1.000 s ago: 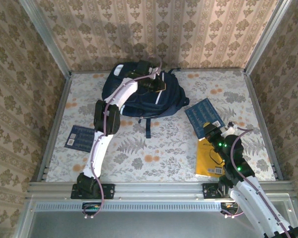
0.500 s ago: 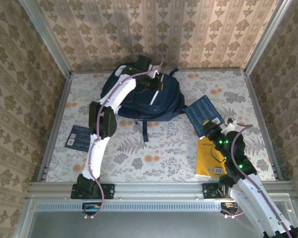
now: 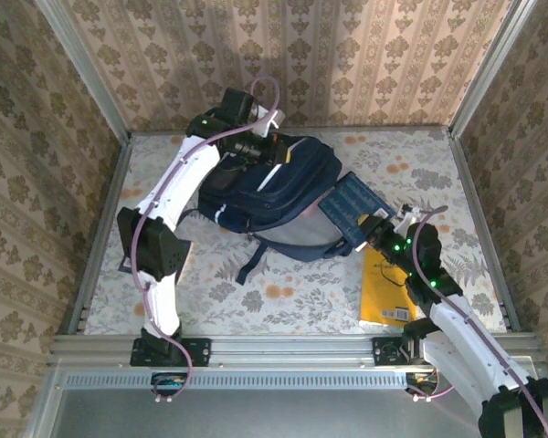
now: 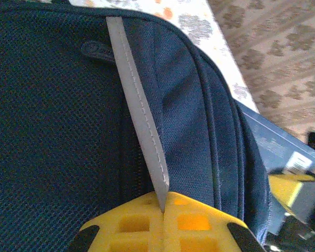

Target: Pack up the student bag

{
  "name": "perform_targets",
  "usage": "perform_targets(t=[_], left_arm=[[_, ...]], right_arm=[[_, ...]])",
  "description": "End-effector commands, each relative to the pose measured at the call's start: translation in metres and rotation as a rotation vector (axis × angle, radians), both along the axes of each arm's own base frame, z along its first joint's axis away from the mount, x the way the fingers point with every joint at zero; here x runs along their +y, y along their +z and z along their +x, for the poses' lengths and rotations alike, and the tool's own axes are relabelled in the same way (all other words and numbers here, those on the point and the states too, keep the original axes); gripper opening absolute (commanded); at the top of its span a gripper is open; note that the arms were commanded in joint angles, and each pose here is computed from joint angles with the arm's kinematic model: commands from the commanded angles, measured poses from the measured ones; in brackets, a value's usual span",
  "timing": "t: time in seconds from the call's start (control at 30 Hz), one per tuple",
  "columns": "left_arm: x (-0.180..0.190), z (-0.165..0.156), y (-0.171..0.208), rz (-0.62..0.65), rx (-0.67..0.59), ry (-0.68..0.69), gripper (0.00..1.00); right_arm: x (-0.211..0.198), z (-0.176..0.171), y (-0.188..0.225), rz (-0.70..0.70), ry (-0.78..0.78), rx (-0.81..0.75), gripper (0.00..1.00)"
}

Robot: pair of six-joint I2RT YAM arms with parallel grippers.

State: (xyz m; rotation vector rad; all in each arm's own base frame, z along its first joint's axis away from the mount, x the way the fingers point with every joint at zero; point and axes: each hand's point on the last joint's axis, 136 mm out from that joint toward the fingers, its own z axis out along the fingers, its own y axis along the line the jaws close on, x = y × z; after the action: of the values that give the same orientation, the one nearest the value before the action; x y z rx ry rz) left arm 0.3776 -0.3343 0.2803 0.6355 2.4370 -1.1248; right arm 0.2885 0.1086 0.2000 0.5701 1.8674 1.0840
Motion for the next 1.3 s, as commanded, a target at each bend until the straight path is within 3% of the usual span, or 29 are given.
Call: perform_targets(t=[0.0,0.1,0.2,0.27,0.5,0.7,1.27], left_arm=[[-0.019,-0.035,0.059,-0.217,-0.045,-0.134,0.00],[-0.024,-0.047,0.042,-0.157,-0.040,-0.138,0.02],[-0.022,-0.057,0.016,-0.012,-0.053,-0.129,0.27],[-0.018,-0.063,0.007,0.088,-0.085,-0.122,0.39],[-0.018,-0.090,0.017,0.286,-0.251,-0.144,0.63],[-0.037,-0.101,-0.007,0.393,-0.274,-0.197,0.68],[-0.087,-0.096,-0.037,0.463,-0.308,-0.251,0.69]], right_arm=[[0.018,0.006,0.044,0.140,0.090,-0.126,0.00],[0.032,0.012,0.050,0.264,0.151,-0.090,0.00],[0.038,0.018,0.058,0.414,0.170,-0.056,0.00],[0.038,0.018,0.064,0.475,0.169,-0.046,0.00],[0.030,0.007,0.084,0.484,0.134,-0.088,0.00],[0.030,0.005,0.075,0.478,0.131,-0.076,0.00],[0.029,0.001,0.068,0.470,0.125,-0.071,0.00]])
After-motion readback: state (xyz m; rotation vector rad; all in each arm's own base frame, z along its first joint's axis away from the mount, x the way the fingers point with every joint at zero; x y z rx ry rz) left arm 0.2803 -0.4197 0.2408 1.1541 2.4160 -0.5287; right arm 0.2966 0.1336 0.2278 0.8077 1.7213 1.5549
